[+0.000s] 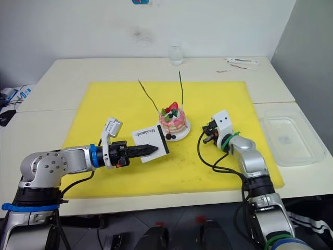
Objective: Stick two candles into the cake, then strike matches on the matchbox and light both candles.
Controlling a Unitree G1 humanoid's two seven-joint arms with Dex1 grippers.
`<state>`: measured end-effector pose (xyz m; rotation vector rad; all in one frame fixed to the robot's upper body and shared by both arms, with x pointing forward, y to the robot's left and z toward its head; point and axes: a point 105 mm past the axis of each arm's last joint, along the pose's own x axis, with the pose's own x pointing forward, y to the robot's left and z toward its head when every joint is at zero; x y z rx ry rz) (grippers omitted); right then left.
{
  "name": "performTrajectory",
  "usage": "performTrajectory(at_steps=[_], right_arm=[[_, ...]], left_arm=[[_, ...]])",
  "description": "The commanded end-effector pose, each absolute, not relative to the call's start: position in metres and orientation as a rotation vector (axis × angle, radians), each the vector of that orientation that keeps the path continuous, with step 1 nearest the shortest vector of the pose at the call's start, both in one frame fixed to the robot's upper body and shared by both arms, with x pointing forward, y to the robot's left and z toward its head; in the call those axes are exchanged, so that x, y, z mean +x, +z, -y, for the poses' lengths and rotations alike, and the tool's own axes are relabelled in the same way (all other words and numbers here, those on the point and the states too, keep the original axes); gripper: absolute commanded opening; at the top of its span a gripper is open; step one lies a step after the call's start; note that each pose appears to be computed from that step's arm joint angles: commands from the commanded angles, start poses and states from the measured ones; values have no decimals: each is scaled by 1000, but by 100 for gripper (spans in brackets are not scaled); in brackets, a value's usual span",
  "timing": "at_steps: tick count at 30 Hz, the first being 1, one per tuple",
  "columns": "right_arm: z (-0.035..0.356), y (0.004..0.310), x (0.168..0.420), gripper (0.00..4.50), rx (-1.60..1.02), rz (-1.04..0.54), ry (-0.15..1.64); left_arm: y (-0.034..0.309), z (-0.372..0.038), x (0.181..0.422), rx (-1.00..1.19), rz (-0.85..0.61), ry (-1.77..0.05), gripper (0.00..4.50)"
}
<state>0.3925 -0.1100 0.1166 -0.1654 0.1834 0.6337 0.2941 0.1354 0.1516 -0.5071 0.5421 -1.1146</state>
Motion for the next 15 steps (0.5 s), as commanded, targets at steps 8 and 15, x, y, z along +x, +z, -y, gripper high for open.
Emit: performTrajectory(at_steps=[8,15], right_arm=[[87,202,319,4,-594,87,1161],[59,212,295,4,-707,181,1276]], left_arm=[[166,-121,294,-515,-612,-1194,0],[173,-110,306,-516,-605,-1189,0]])
